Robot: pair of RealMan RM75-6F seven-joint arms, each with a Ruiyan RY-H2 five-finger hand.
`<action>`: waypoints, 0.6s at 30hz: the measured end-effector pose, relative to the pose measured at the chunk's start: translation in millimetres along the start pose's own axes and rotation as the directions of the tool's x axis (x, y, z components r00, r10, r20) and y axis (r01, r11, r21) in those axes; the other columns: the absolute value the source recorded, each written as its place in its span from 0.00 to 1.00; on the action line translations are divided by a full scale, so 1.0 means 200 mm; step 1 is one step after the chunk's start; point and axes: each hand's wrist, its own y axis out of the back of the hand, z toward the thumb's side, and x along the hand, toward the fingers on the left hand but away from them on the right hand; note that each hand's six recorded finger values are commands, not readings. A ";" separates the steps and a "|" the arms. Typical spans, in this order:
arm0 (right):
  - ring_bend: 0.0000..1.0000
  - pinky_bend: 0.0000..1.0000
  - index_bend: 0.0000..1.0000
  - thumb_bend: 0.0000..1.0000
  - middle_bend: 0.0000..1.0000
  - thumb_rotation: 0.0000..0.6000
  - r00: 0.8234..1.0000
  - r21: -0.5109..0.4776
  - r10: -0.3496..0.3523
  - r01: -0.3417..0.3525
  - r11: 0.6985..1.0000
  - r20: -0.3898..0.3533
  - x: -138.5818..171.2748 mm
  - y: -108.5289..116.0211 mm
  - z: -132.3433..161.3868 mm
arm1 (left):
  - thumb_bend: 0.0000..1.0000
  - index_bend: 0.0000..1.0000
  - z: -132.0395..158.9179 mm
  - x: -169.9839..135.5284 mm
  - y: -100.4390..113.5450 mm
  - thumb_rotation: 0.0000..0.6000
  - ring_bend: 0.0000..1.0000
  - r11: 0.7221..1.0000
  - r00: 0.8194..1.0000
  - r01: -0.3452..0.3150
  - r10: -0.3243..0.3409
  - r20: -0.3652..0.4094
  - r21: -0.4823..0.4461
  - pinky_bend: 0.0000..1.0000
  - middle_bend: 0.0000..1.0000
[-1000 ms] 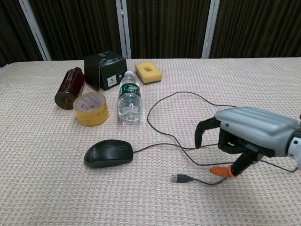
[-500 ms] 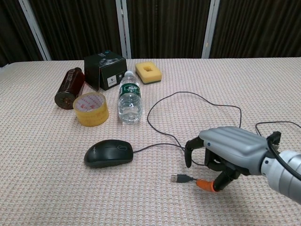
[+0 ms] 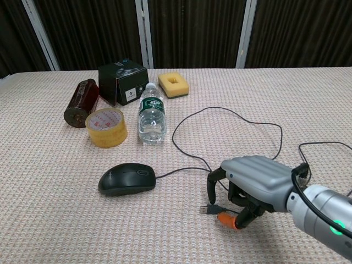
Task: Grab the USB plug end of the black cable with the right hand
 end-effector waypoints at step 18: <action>1.00 0.82 0.52 0.35 1.00 1.00 1.000 -0.027 -0.018 0.018 0.999 0.015 -0.04 -0.03 0.04 | 0.06 0.06 0.00 0.00 0.00 1.00 0.00 1.000 1.000 0.001 -0.001 -0.002 -0.011 0.00 0.00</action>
